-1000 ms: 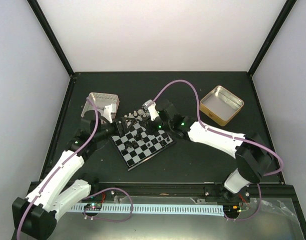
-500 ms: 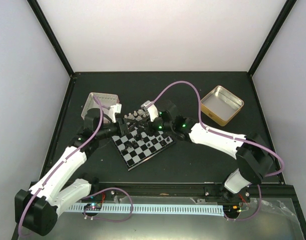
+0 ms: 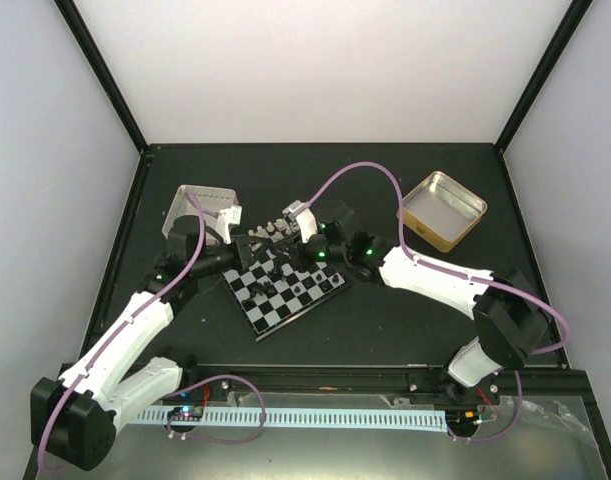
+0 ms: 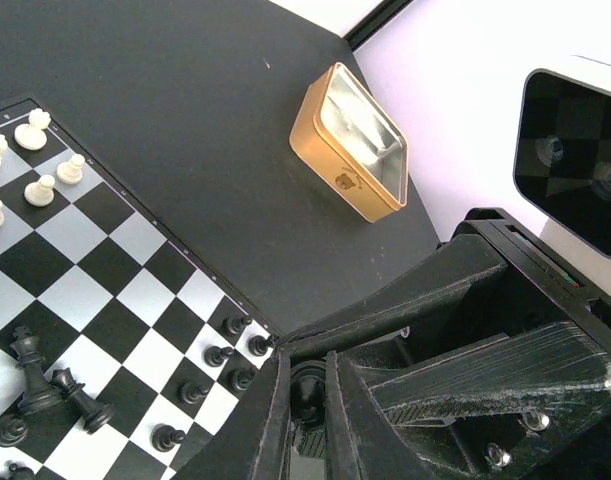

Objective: Set up the chess pieces on the board
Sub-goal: Place the chess piece on the chessboard.

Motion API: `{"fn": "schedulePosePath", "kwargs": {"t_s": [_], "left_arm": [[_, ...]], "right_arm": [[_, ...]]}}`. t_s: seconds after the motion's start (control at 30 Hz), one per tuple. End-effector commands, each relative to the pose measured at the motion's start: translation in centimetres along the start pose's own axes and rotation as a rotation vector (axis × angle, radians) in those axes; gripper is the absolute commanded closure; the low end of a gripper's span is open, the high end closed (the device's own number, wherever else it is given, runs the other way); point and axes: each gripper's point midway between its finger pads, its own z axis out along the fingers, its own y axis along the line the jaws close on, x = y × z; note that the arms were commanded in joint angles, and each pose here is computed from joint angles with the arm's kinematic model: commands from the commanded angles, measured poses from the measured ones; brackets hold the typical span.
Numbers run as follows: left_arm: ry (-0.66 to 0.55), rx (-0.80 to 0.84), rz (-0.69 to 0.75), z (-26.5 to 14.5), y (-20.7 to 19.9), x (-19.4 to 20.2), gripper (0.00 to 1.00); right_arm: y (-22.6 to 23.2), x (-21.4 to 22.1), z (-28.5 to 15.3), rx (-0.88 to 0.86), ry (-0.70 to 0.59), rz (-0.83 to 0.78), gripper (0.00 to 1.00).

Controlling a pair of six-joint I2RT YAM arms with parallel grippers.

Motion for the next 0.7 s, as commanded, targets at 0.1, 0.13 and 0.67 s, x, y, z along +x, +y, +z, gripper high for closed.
{"fn": "schedulePosePath", "kwargs": {"t_s": [0.1,0.13,0.67], "left_arm": [[-0.041,-0.011,0.043,-0.3,-0.4,-1.3,0.98],[-0.043,-0.025,0.05,-0.4,-0.3,-1.4,0.98],[-0.001,-0.265,0.122,0.9,0.1,-0.3,0.98]], "right_arm": [[0.3,-1.3,-1.2,0.024,-0.053,-0.002,0.71],[0.0,-1.2,-1.3,0.044,-0.053,0.002,0.69],[-9.2,-1.4,-11.3,0.679,-0.336,0.154,0.42]]}}
